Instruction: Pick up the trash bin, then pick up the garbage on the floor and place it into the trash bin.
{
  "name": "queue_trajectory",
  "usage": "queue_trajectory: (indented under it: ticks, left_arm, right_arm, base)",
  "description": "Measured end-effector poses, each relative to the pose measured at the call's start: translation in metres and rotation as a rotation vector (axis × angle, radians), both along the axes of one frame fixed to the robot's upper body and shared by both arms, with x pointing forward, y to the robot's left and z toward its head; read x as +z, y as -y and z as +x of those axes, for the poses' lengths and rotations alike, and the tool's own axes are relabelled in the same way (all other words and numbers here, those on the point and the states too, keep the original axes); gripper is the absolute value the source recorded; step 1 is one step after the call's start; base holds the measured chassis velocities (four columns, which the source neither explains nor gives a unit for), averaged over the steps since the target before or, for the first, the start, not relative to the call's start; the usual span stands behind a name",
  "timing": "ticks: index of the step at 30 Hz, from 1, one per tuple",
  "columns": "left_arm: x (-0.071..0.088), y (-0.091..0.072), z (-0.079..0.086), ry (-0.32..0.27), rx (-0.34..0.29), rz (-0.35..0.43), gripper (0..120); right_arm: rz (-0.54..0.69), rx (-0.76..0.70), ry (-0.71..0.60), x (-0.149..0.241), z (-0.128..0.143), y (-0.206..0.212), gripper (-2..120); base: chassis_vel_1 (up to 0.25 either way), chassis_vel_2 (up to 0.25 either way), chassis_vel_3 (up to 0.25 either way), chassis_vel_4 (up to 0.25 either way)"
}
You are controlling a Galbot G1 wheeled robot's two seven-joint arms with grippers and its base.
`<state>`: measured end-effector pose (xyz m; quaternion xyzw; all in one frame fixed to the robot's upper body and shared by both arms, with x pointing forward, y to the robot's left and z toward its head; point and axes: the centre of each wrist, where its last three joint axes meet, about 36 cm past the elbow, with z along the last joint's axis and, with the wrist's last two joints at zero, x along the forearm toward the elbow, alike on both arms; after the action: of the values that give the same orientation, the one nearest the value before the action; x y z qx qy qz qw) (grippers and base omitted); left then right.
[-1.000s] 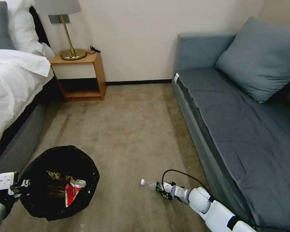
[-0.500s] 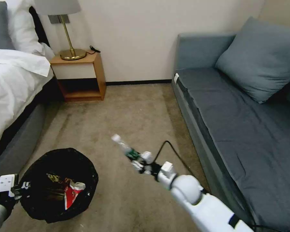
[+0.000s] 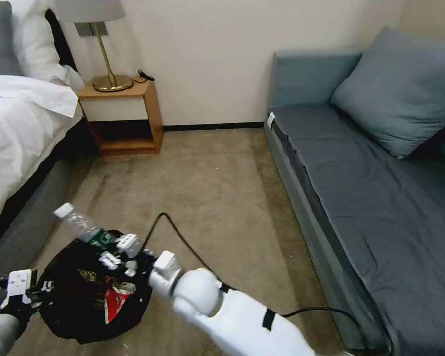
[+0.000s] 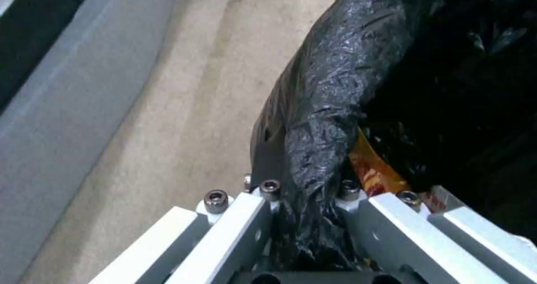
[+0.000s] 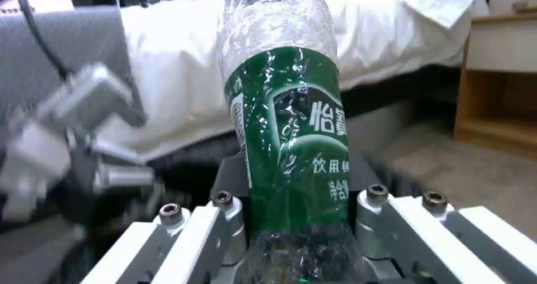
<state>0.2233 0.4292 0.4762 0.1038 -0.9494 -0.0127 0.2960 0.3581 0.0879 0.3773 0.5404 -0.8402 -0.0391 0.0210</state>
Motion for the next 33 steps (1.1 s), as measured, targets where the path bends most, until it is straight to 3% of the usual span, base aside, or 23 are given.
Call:
queue_trajectory:
  ticks: [6,22,24,27,28,31,33]
  left_arm:
    - [0.003,0.001,0.001,0.009,-0.003,0.001,2]
    - [0.004,0.001,0.001,0.021,0.006,-0.016,2]
    - [0.003,0.001,0.001,0.022,0.012,-0.019,2]
    - [0.001,-0.006,0.003,0.042,0.094,-0.06,2]
    - [0.001,-0.006,0.003,0.042,0.094,-0.06,2]
    - [-0.007,-0.021,0.004,0.052,0.193,-0.134,2]
    - [-0.012,-0.028,0.004,0.052,0.225,-0.17,2]
  right_arm:
    - [-0.007,0.013,-0.011,-0.007,-0.002,0.01,40]
    - [-0.001,-0.038,-0.054,-0.006,-0.013,0.023,98]
    - [0.0,-0.052,-0.05,-0.005,-0.013,0.027,99]
    - [0.0,-0.146,-0.007,-0.001,-0.014,0.063,100]
    - [0.0,-0.146,-0.007,-0.001,-0.014,0.063,100]
    - [0.006,-0.24,0.028,0.008,-0.02,0.113,100]
    - [0.015,-0.275,0.037,0.013,-0.026,0.13,100]
  base:
    - [0.0,0.0,0.0,0.0]
    - [0.0,0.0,0.0,0.0]
    - [0.0,0.0,0.0,0.0]
    - [0.0,0.0,0.0,0.0]
    - [0.0,0.0,0.0,0.0]
    - [0.0,0.0,0.0,0.0]
    - [0.0,0.0,0.0,0.0]
